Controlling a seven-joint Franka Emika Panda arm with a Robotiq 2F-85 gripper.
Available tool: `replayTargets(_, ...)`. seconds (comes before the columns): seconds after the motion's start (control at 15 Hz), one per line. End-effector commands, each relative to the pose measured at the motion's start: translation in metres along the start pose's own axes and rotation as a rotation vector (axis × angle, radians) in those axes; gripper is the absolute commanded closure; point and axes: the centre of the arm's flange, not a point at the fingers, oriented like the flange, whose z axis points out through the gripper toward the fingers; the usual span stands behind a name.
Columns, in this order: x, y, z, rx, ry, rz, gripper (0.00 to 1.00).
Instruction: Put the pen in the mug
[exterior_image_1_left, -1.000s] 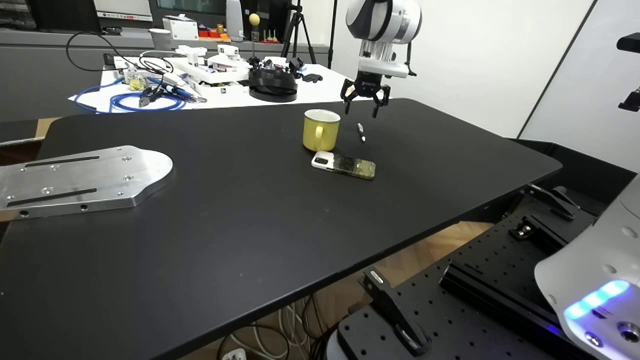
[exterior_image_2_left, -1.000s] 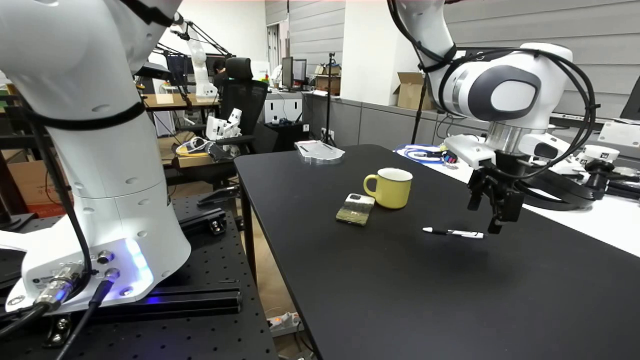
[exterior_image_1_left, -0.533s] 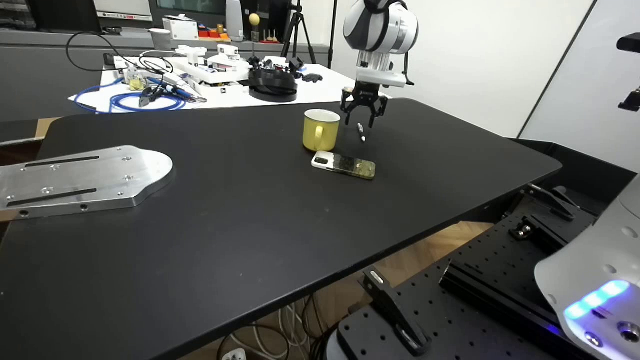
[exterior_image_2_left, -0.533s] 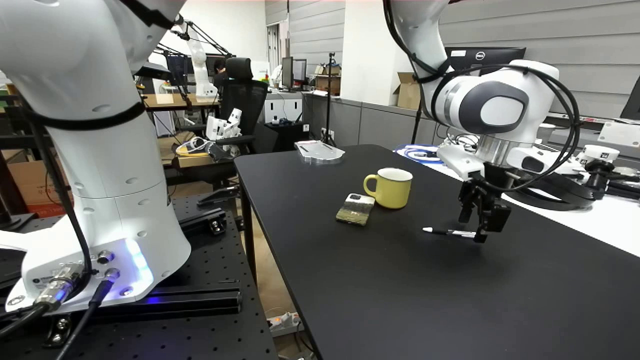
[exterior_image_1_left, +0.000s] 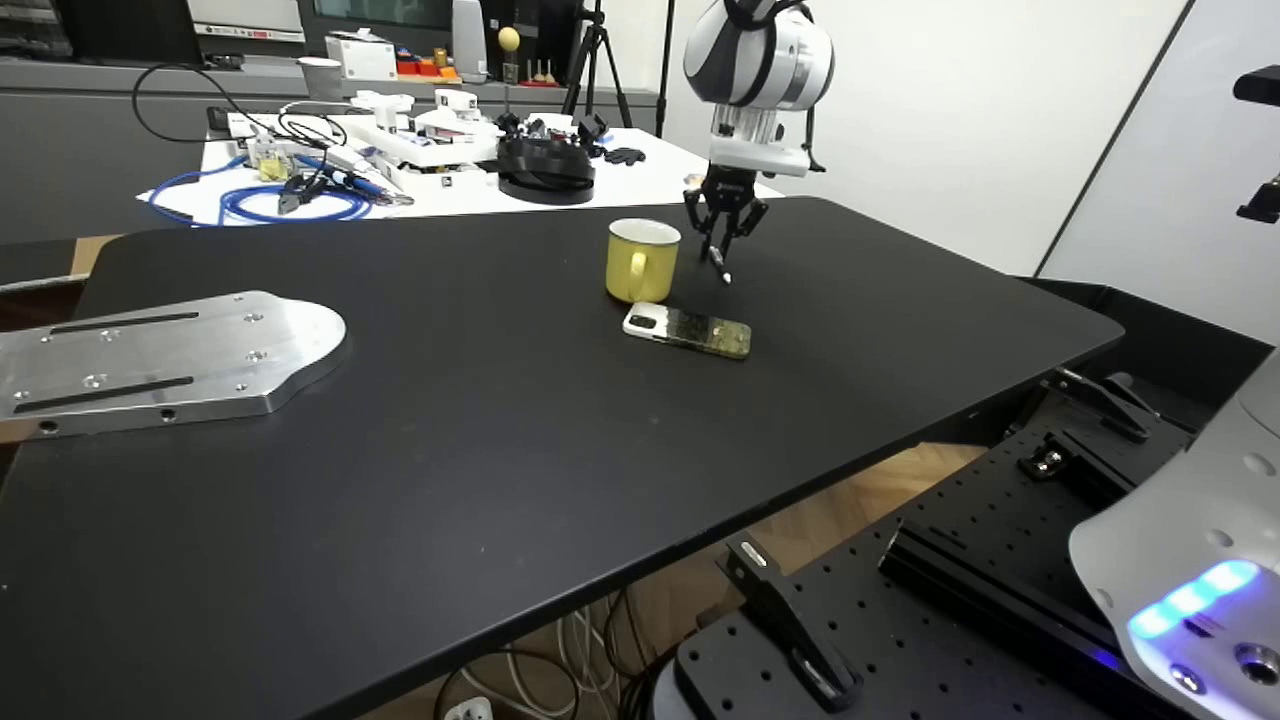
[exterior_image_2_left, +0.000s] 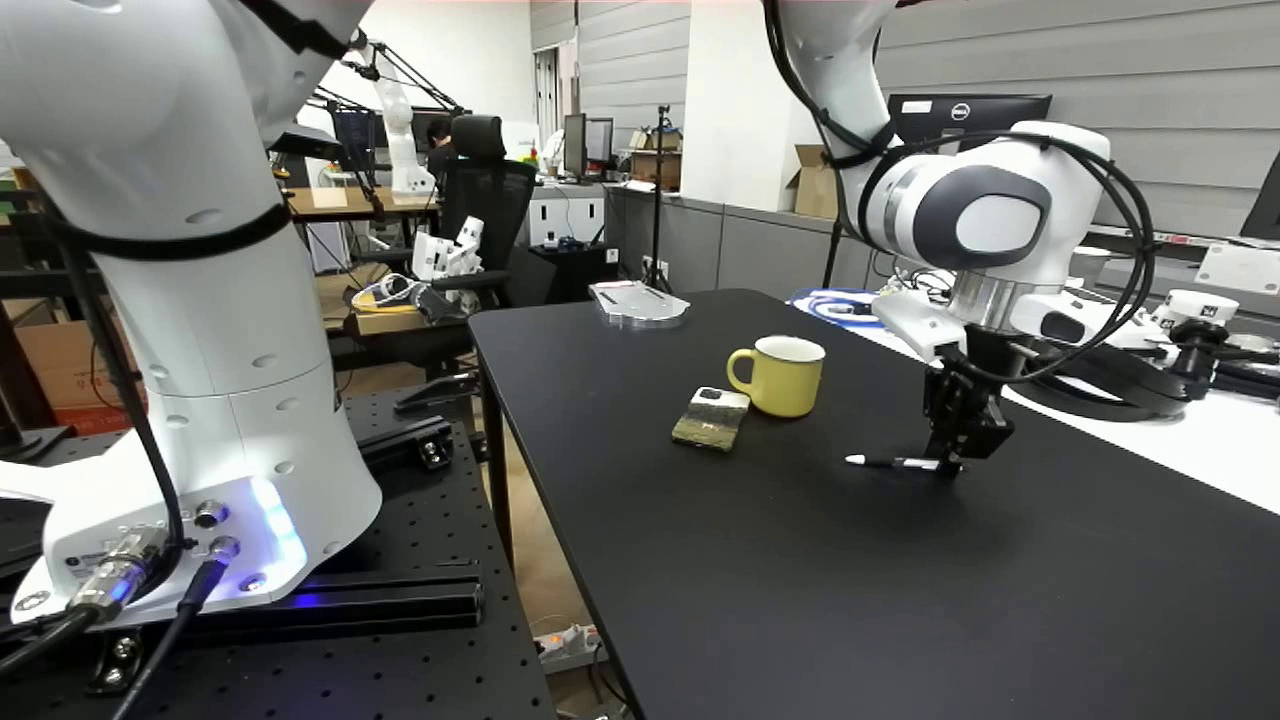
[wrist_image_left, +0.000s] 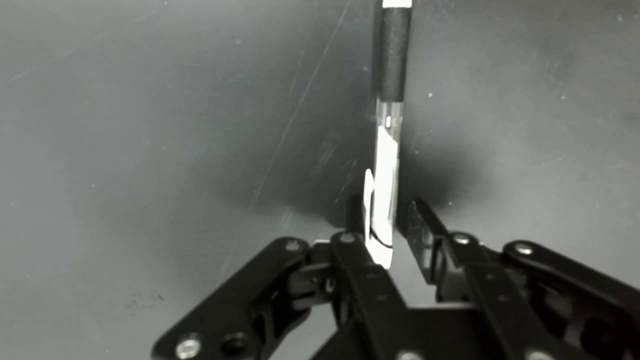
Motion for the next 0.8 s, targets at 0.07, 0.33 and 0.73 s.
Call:
replayTargets(0.07,-0.001,0.002,0.000,-0.012,0.011,0.042,1.00)
replayTargets(0.33,0.002,0.000,-0.016,0.000,0.013,0.061,0.96)
replayTargets(0.73,0.003,-0.007,-0.061,0.036,0.048,0.055,0.96)
